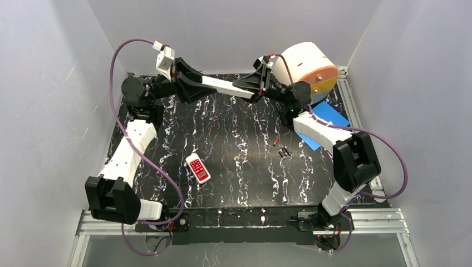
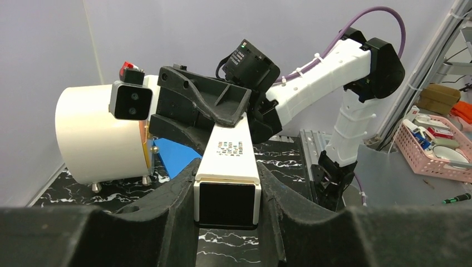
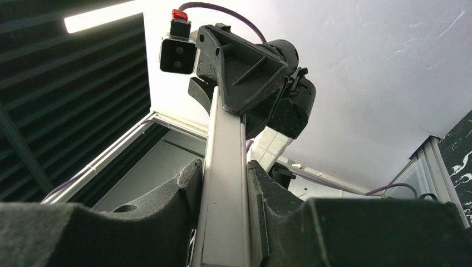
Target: Load the batteries into the remote control
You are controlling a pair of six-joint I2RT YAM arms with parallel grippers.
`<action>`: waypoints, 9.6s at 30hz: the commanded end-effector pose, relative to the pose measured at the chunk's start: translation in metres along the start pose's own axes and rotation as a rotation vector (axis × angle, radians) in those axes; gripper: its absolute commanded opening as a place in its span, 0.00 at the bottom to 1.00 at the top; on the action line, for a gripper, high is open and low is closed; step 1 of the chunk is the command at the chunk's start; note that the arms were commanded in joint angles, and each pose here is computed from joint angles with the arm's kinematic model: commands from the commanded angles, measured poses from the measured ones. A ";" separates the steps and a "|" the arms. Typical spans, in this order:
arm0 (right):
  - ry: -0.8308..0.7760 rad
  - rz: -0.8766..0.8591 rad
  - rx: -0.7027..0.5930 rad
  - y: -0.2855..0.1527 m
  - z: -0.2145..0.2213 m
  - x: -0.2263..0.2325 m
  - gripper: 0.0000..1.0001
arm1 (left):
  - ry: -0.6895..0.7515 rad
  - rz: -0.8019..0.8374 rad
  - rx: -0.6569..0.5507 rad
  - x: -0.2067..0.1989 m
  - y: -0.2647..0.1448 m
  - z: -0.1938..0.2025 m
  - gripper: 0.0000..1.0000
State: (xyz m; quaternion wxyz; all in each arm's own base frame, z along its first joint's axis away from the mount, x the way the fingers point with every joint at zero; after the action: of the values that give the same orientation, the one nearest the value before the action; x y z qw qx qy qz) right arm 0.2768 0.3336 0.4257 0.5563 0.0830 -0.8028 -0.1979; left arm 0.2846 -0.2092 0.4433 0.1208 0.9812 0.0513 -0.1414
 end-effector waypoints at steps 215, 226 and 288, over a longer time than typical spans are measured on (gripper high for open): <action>-0.883 1.218 -0.103 -0.097 -0.009 -0.086 0.80 | -0.654 -0.669 -0.293 0.105 -0.063 0.055 0.00; -0.554 1.861 -0.110 -0.251 -0.006 -0.166 0.68 | -0.630 -0.619 -0.204 0.102 -0.060 0.068 0.00; -0.424 1.924 0.240 -0.284 -0.008 -0.283 0.17 | -0.572 -0.309 -0.042 0.073 -0.030 0.072 0.00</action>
State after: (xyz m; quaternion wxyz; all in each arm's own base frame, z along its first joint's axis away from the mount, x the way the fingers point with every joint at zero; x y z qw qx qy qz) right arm 0.3473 0.1687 0.0308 0.3618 -0.5852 -0.5856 0.4286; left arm 0.3267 -0.1934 0.3483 0.1181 0.8819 0.1597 -0.4275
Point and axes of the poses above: each gripper's point midway between its finger pads, its own y axis out along the fingers, its own x axis along the line the jaws close on, z = x × y, the point moved 1 cm from there along -y, back along the fingers, and after that the axes turned 13 degrees about -y, right-handed, at the moved point
